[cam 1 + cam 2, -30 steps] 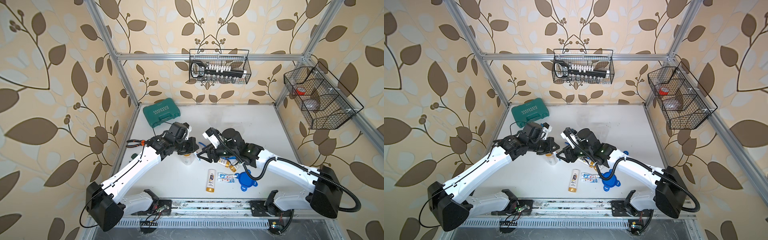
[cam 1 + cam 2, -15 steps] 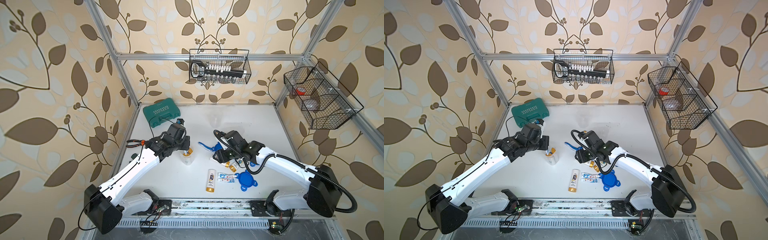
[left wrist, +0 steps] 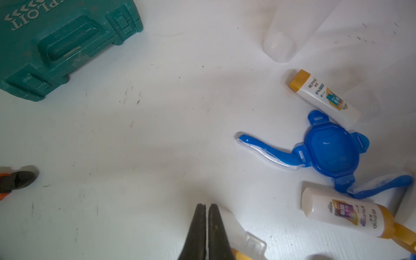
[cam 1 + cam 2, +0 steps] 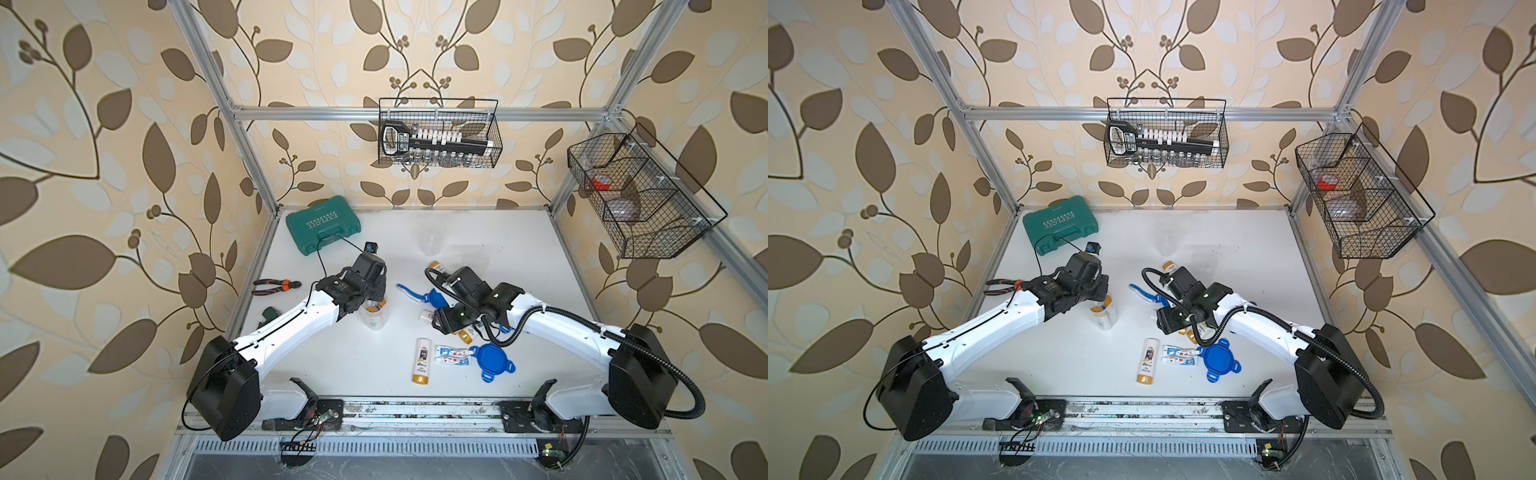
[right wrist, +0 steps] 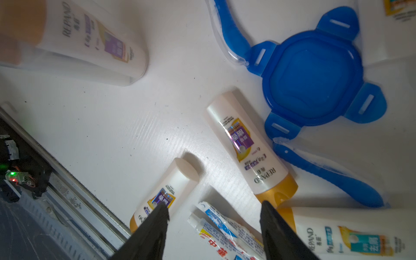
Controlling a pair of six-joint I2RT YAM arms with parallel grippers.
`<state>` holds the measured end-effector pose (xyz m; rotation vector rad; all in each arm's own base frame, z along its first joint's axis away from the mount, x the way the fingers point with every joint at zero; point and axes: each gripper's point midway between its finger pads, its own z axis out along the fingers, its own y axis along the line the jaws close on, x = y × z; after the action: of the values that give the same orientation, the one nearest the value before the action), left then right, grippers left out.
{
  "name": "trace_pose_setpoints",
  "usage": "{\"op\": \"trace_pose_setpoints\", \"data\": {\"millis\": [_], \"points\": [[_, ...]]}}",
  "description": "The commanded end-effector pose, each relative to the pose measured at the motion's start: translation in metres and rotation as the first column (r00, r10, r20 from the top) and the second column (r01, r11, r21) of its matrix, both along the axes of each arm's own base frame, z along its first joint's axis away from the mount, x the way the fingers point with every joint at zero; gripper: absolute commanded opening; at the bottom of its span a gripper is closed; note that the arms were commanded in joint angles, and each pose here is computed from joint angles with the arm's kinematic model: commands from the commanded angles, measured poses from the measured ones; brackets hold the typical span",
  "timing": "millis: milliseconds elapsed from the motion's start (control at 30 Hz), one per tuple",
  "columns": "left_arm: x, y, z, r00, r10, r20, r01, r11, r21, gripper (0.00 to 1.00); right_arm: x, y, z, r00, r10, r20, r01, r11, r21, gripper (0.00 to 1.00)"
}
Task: Pack away toiletry kits
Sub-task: Place the toiletry item into the container.
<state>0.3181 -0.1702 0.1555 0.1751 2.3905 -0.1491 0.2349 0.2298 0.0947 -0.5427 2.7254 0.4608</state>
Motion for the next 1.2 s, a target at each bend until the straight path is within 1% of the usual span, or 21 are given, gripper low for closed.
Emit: {"op": "trace_pose_setpoints", "data": {"millis": [0,100,200,367,467,533,700,800,900,967,1067,1100,1167], "points": [[0.001,-0.007,0.008,0.999,0.002,0.041,0.000,0.999,-0.033,0.18,-0.010,-0.011,-0.021,0.999,0.008,-0.050,-0.012,0.997,-0.070,0.65],[-0.004,-0.009,0.014,0.999,-0.004,0.038,0.006,0.999,-0.052,0.29,-0.010,-0.013,-0.031,0.998,0.012,-0.067,-0.019,0.995,-0.096,0.65],[-0.010,-0.005,0.021,0.999,-0.002,0.033,0.004,0.998,-0.058,0.37,-0.007,-0.012,-0.036,0.997,0.015,-0.073,-0.024,0.993,-0.112,0.65],[-0.029,0.008,0.039,1.000,0.013,0.021,-0.011,0.997,-0.074,0.56,-0.005,-0.015,-0.028,0.998,0.011,-0.061,-0.017,0.995,-0.103,0.65],[-0.043,0.020,0.051,0.999,0.045,0.009,-0.044,0.995,-0.089,0.65,-0.009,-0.022,-0.024,0.998,-0.006,-0.063,-0.001,0.995,-0.103,0.65],[-0.053,0.023,0.054,0.999,0.045,-0.013,-0.046,0.993,-0.109,0.72,-0.014,-0.025,-0.021,0.998,-0.014,-0.063,0.008,0.996,-0.094,0.65],[-0.074,0.018,0.059,0.996,0.016,-0.092,-0.033,0.984,-0.178,0.81,-0.026,-0.032,-0.010,0.997,-0.019,-0.075,0.013,0.996,-0.083,0.65],[-0.080,0.010,0.063,0.993,-0.011,-0.121,-0.018,0.972,-0.234,0.83,-0.041,-0.037,-0.009,0.993,0.001,-0.121,-0.011,0.996,-0.086,0.64],[-0.081,0.002,0.069,0.992,-0.029,-0.122,-0.007,0.959,-0.284,0.85,-0.055,-0.046,-0.009,0.988,-0.008,-0.152,-0.007,0.996,-0.093,0.63],[-0.081,-0.001,0.071,0.992,-0.038,-0.120,-0.001,0.952,-0.305,0.86,-0.056,-0.047,-0.007,0.986,-0.030,-0.163,0.016,0.996,-0.089,0.63],[-0.080,-0.003,0.071,0.992,-0.041,-0.116,0.002,0.949,-0.316,0.86,-0.063,-0.045,-0.019,0.970,-0.061,-0.235,0.038,0.994,-0.100,0.62],[-0.081,-0.003,0.070,0.992,-0.040,-0.117,0.001,0.949,-0.316,0.86,-0.062,-0.045,-0.023,0.967,-0.071,-0.243,0.045,0.993,-0.109,0.61],[-0.081,-0.003,0.069,0.992,-0.042,-0.116,0.003,0.949,-0.315,0.87,-0.050,-0.042,-0.020,0.976,-0.075,-0.206,0.052,0.992,-0.118,0.61]]}}
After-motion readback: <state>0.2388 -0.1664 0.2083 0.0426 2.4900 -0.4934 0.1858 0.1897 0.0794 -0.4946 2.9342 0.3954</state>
